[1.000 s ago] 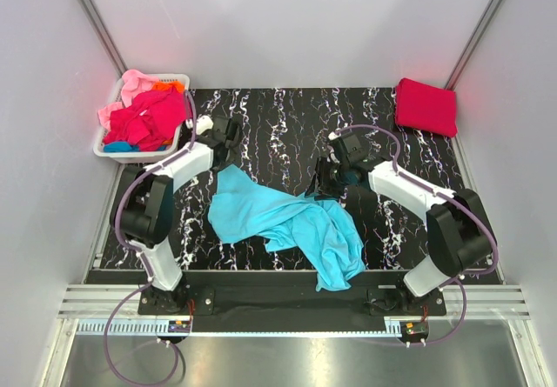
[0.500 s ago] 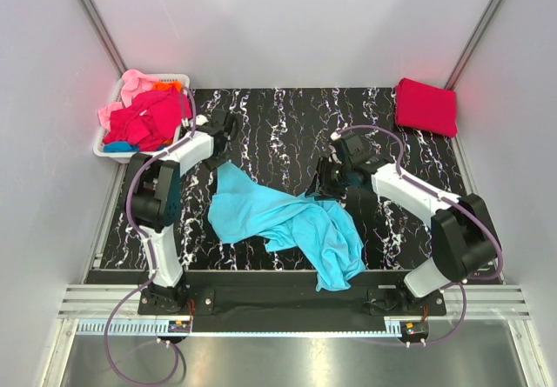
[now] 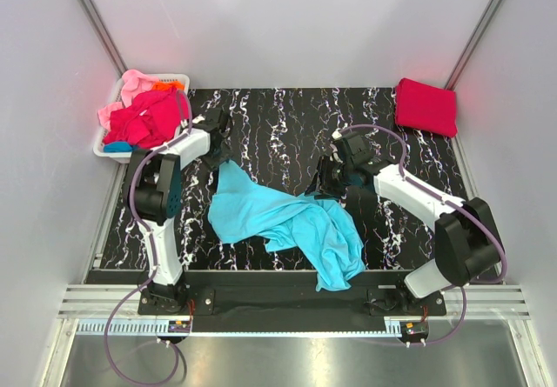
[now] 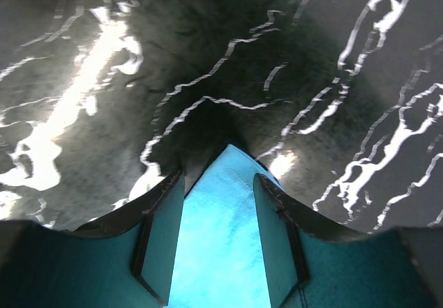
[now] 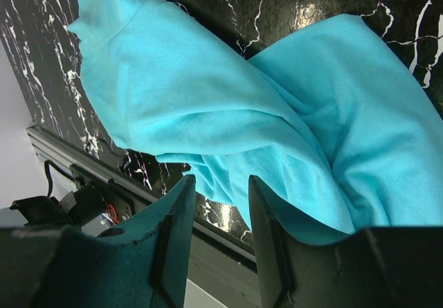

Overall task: Fold and stack the t-shirts
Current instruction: Flatten the tshirt out

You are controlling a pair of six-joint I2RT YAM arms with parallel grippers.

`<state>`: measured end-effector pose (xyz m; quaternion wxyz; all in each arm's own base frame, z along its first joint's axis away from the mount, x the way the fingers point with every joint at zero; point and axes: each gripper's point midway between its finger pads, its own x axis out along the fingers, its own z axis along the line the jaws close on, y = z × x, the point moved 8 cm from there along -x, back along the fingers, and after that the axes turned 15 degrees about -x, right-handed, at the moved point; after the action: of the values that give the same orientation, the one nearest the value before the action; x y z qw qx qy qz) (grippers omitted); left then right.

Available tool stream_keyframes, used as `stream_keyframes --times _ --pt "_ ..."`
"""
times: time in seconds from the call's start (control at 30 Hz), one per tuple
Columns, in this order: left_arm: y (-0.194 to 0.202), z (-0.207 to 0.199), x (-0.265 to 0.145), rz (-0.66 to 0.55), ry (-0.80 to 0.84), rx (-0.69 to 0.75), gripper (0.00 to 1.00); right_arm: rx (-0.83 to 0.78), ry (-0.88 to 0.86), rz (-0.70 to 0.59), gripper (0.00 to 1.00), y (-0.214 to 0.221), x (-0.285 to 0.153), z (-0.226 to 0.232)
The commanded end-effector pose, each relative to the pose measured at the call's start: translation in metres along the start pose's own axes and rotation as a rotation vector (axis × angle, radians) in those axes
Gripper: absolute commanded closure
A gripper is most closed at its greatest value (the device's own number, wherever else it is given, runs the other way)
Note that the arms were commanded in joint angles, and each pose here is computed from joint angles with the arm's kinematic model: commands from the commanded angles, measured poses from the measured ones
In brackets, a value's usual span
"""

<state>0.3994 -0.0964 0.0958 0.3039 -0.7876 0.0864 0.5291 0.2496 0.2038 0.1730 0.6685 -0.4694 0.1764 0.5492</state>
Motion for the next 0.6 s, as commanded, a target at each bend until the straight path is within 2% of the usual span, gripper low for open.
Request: stream_keyframes --times 0.0,0.2,0.3,0.43,0.47,0.57 --pt "-0.007 -0.018 -0.002 0.016 0.074 -0.005 0.51 -0.015 -0.033 -0.045 0.56 -0.005 -0.011 0.011" --pt "-0.001 -0.016 0.006 0.043 0.060 -0.003 0.53 -0.008 -0.030 -0.052 0.57 -0.005 -0.012 0.011" --pt "0.003 -0.016 0.012 0.063 0.052 0.002 0.59 -0.007 -0.026 -0.055 0.57 -0.006 -0.013 0.011" --pt "0.005 -0.016 0.015 0.077 0.051 0.005 0.74 -0.005 -0.022 -0.056 0.57 -0.006 -0.013 0.011" --pt "0.004 -0.015 0.014 0.075 0.051 0.007 0.82 -0.004 -0.022 -0.057 0.57 -0.006 -0.013 0.011" --pt "0.003 -0.015 0.010 0.072 0.058 0.011 0.93 -0.001 -0.018 -0.055 0.57 -0.006 -0.013 0.011"
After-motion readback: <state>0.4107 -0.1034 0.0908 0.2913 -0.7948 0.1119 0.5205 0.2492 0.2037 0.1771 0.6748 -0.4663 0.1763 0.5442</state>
